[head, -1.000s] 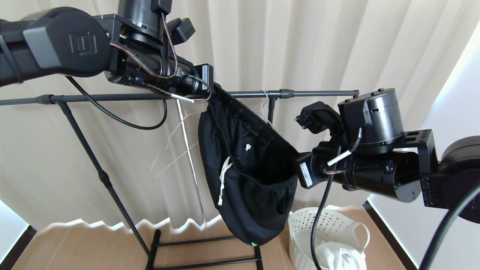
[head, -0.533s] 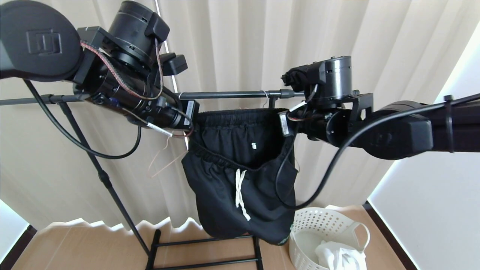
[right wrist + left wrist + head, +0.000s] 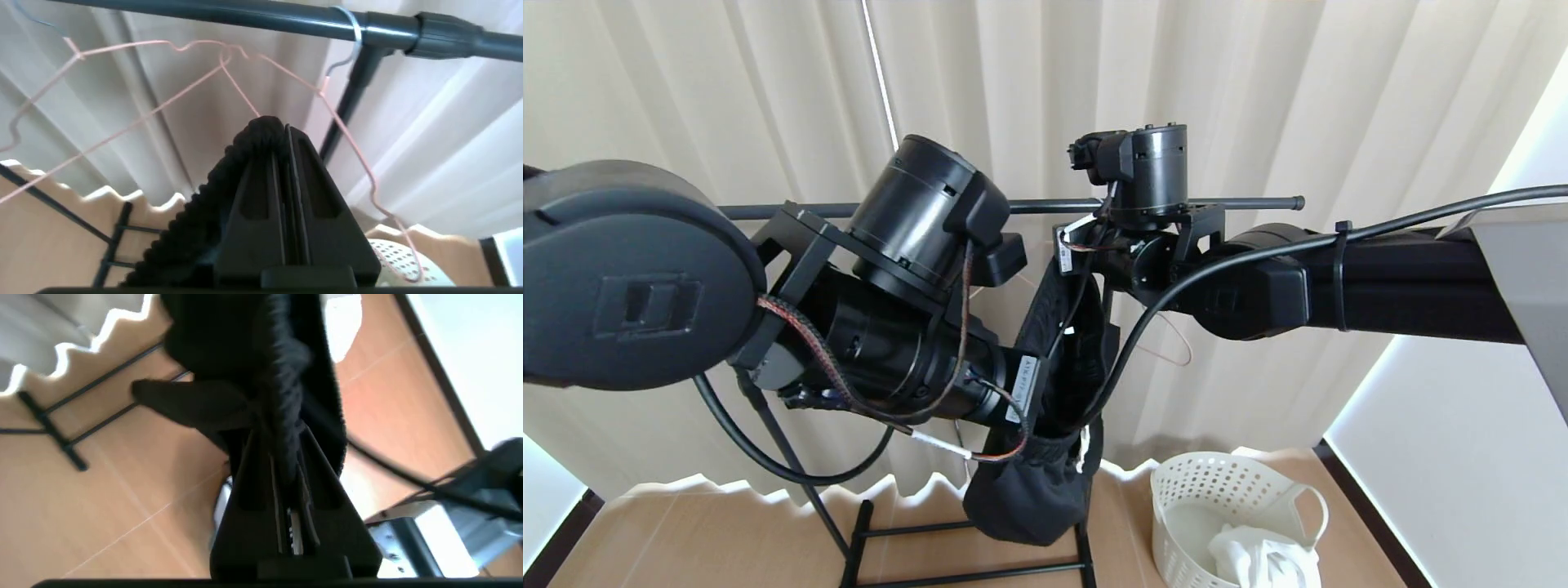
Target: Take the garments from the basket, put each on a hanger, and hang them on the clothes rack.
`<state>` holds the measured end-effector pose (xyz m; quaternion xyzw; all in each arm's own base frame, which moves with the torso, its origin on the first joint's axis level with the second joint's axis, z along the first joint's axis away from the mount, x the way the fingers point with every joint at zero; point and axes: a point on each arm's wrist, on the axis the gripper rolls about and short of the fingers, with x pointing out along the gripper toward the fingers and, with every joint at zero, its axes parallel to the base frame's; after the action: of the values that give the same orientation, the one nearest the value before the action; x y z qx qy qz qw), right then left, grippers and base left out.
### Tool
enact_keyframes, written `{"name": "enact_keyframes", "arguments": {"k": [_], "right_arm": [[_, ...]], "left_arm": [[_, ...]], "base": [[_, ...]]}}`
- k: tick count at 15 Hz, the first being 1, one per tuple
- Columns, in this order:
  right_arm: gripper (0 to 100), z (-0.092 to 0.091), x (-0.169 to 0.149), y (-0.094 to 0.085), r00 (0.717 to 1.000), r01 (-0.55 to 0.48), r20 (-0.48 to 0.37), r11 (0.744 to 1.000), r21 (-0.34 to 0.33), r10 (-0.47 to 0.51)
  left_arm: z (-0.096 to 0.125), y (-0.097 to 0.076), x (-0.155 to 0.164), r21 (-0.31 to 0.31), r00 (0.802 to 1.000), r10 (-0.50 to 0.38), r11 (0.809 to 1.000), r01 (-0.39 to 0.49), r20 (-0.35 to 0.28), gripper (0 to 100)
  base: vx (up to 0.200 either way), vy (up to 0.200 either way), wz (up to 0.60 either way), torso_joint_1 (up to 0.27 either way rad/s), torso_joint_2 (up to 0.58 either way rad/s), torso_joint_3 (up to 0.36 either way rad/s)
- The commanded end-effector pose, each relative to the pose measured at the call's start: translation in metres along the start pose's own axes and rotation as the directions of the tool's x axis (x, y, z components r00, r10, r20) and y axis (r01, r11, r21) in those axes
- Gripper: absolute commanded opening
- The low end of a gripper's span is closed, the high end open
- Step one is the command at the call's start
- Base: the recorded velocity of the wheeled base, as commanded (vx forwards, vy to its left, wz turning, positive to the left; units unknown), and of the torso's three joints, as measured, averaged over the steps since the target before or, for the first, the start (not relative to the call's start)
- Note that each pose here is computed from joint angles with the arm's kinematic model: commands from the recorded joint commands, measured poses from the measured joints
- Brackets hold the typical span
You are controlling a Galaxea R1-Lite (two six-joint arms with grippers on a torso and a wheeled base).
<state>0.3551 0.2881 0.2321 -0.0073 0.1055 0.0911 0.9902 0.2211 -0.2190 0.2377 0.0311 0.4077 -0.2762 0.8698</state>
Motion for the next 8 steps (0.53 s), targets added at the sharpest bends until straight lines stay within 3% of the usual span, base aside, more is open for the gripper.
{"name": "enact_keyframes", "arguments": {"k": [1, 4, 8], "right_arm": [[0, -0.002, -0.002, 0.013, 1.000, -0.029, 0.004, 1.000, 0.010, 0.029], [0, -0.002, -0.007, 0.019, 0.999, -0.044, 0.006, 0.998, 0.041, 0.044], [0, -0.001, -0.010, 0.016, 0.999, -0.039, 0.003, 0.997, 0.063, 0.039]], "left_arm": [[-0.006, -0.020, 0.010, 0.032, 0.999, -0.042, 0.999, 0.043, -0.014, 0], [-0.006, -0.033, 0.017, 0.053, 0.998, -0.070, 0.996, 0.070, 0.002, 0], [-0.009, -0.027, 0.009, 0.042, 0.999, -0.038, 0.998, 0.037, 0.016, 0]], "base": [[0.000, 0.000, 0.00, 0.000, 0.00, 0.000], [0.000, 0.000, 0.00, 0.000, 0.00, 0.000], [0.000, 0.000, 0.00, 0.000, 0.00, 0.000]]}}
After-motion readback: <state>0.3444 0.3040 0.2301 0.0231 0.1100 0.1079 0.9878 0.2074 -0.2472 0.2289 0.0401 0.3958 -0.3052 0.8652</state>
